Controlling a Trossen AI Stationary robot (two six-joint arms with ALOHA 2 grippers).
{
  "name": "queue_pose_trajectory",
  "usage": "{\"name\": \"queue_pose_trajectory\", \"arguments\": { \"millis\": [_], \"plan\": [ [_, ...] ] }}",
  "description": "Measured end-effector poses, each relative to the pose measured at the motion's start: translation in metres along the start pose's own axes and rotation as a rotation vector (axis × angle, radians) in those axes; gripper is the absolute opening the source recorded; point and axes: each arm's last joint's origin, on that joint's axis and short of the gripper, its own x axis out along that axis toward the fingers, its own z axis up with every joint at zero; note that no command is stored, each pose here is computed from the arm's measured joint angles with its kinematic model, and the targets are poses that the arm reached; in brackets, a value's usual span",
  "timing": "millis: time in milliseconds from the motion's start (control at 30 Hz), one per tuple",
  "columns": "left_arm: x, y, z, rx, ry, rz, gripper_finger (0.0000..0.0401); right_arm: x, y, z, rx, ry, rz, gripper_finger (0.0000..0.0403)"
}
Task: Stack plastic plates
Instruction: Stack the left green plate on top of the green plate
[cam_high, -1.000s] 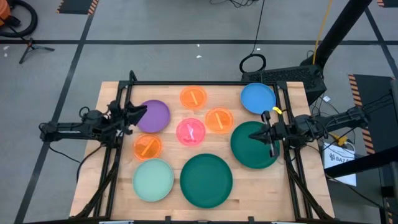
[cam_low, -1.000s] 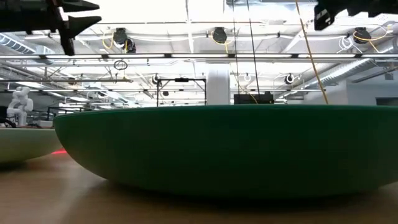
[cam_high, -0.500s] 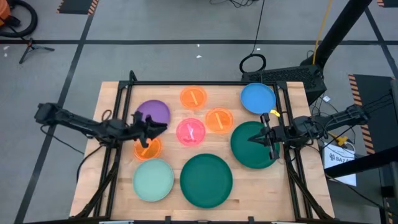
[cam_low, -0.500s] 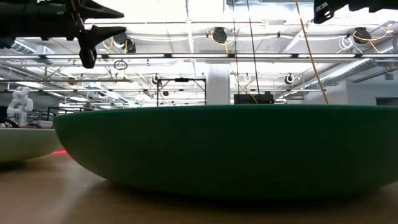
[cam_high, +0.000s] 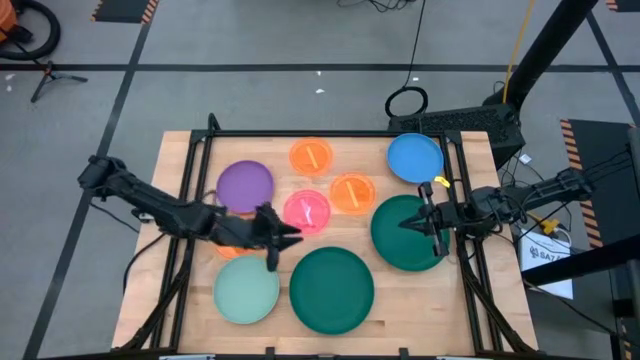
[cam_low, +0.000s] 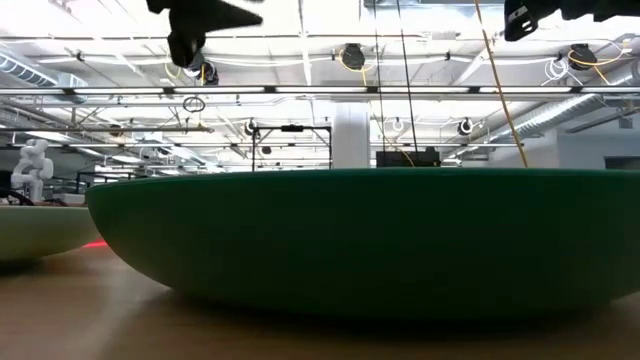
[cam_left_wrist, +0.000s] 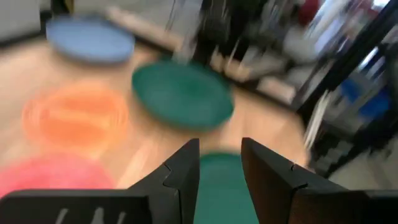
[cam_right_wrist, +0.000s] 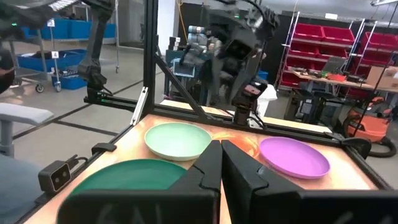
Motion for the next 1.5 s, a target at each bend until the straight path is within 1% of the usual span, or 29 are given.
{"name": "queue_pose_trajectory", "arguments": {
  "millis": [100, 167, 200, 300, 400, 500, 567, 633, 767, 833, 900, 1000, 1100, 1233, 1333, 1500],
  "plan": [
    [0.014, -0.011, -0.001, 0.004, 0.134, 0.074, 0.0124, 0.000, 0.000, -0.001, 0.005, 0.014, 0.002, 0.0002],
    [0.022, -0.019, -0.001, 0.026, 0.207, 0.095, 0.0124, 0.000, 0.000, -0.002, 0.008, 0.021, 0.002, 0.0002],
    [0.026, -0.024, -0.001, 0.041, 0.238, 0.075, 0.0124, 0.000, 0.000, -0.002, 0.017, 0.021, 0.002, 0.0002],
    [0.039, -0.042, -0.005, 0.114, 0.338, -0.039, 0.0124, 0.000, 0.000, -0.002, 0.043, 0.020, 0.002, 0.0002],
    [0.050, -0.062, -0.009, 0.186, 0.383, -0.125, 0.0124, 0.000, 0.000, -0.002, 0.049, 0.020, 0.003, 0.0002],
    [0.062, -0.077, -0.017, 0.226, 0.411, -0.156, 0.0124, 0.000, 0.000, -0.002, 0.049, 0.020, 0.003, 0.0002],
    [0.070, -0.084, -0.023, 0.245, 0.440, -0.151, 0.0124, 0.000, 0.000, -0.002, 0.048, 0.022, 0.003, 0.0002],
    [0.078, -0.088, -0.029, 0.237, 0.466, -0.137, 0.0124, 0.000, 0.000, -0.003, 0.047, 0.030, 0.004, 0.0002],
    [0.092, -0.086, -0.039, 0.189, 0.575, -0.033, 0.0124, 0.000, 0.000, -0.004, 0.046, 0.037, 0.004, 0.0002],
    [0.096, -0.081, -0.044, 0.188, 0.640, 0.032, 0.0124, 0.000, 0.000, -0.004, 0.046, 0.037, 0.004, 0.0002],
    [0.100, -0.077, -0.044, 0.180, 0.674, 0.091, 0.0124, 0.000, 0.000, -0.003, 0.046, 0.036, 0.004, 0.0002],
    [0.105, -0.071, -0.040, 0.150, 0.691, 0.164, 0.0124, 0.000, 0.000, -0.003, 0.045, 0.036, 0.004, 0.0002],
    [0.109, -0.062, -0.034, 0.090, 0.689, 0.213, 0.0124, 0.000, 0.000, -0.003, 0.046, 0.035, 0.003, 0.0002],
    [0.112, -0.053, -0.030, 0.034, 0.707, 0.234, 0.0124, 0.000, 0.000, -0.004, 0.046, 0.039, 0.004, 0.0002],
    [0.112, -0.048, -0.029, 0.056, 0.703, 0.284, 0.0124, 0.000, 0.000, -0.005, 0.062, 0.054, 0.004, 0.0002],
    [0.104, -0.048, -0.035, 0.201, 0.775, 0.292, 0.0124, 0.000, 0.001, -0.007, 0.067, 0.074, 0.003, 0.0002]
  ]
}}
